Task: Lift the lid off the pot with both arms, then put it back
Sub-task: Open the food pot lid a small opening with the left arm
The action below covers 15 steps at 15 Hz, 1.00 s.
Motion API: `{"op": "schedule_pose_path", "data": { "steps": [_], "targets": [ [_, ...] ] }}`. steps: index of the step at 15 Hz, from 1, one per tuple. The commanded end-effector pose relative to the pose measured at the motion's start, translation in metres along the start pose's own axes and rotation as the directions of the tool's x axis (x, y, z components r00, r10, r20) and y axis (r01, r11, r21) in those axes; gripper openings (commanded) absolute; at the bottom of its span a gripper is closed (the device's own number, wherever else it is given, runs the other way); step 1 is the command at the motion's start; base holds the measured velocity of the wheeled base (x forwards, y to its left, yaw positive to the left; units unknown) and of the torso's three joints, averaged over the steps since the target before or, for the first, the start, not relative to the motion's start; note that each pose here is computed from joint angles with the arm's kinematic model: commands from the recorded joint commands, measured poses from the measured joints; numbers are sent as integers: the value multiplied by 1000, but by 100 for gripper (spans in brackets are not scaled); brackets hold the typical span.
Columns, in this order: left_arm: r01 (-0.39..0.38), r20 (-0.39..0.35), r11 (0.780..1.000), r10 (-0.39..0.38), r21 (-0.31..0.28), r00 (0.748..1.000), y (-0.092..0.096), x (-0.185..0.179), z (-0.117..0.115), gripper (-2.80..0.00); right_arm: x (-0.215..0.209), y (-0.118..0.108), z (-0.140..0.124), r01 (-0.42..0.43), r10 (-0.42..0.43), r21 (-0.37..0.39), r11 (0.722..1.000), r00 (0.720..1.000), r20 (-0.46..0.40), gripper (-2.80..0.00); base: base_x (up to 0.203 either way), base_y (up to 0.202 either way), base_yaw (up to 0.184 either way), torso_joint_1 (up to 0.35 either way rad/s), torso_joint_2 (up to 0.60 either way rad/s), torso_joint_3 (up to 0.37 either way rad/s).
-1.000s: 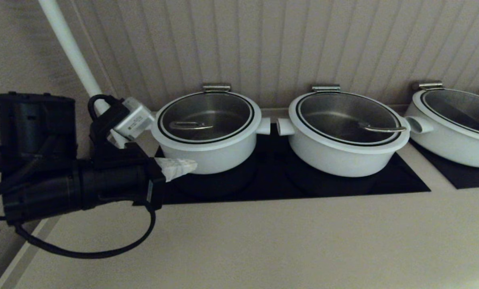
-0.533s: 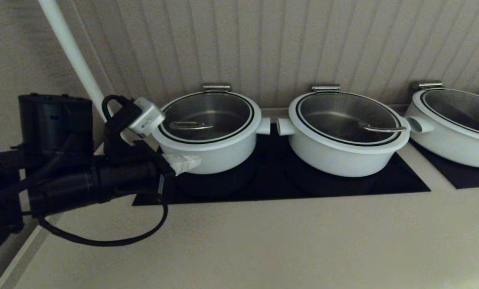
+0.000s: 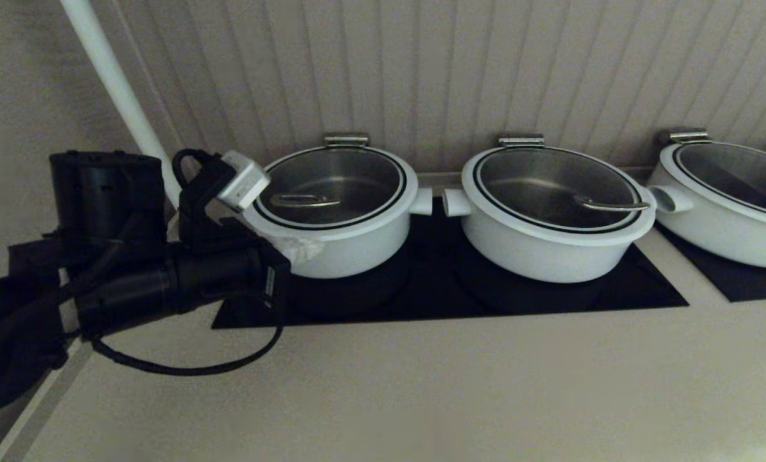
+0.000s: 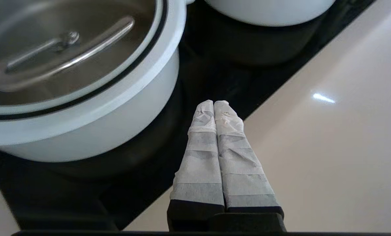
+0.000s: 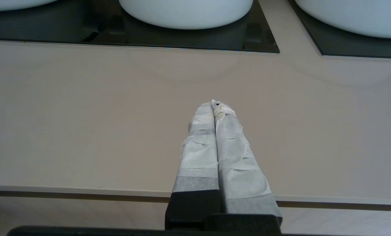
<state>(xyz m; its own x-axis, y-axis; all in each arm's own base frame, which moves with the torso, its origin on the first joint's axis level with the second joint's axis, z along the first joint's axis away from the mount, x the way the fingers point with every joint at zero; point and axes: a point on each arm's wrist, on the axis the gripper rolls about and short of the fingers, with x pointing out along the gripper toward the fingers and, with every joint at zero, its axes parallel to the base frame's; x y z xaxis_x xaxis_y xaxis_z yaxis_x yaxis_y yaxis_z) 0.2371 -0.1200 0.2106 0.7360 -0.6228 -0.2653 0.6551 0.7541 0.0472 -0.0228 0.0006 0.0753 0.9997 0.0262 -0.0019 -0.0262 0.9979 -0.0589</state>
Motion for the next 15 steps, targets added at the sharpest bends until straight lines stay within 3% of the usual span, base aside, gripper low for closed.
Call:
{"op": "schedule_pose_path", "data": {
  "steps": [1,6,15],
  "targets": [
    [-3,-20,1000,3,-5,1000,1,5,-5,-280,0,0,0,-1,1,-1,1000,1000,0,-280,0,0,0,0,0,0],
    [-23,-45,999,21,-23,999,3,13,-11,-280,0,0,0,0,0,-1,1000,1000,-1,-280,0,0,0,0,0,0],
    [-82,-11,996,82,-43,997,9,31,-16,-280,0,0,0,0,0,-1,1000,1000,0,-280,0,0,0,0,0,0]
  ]
}}
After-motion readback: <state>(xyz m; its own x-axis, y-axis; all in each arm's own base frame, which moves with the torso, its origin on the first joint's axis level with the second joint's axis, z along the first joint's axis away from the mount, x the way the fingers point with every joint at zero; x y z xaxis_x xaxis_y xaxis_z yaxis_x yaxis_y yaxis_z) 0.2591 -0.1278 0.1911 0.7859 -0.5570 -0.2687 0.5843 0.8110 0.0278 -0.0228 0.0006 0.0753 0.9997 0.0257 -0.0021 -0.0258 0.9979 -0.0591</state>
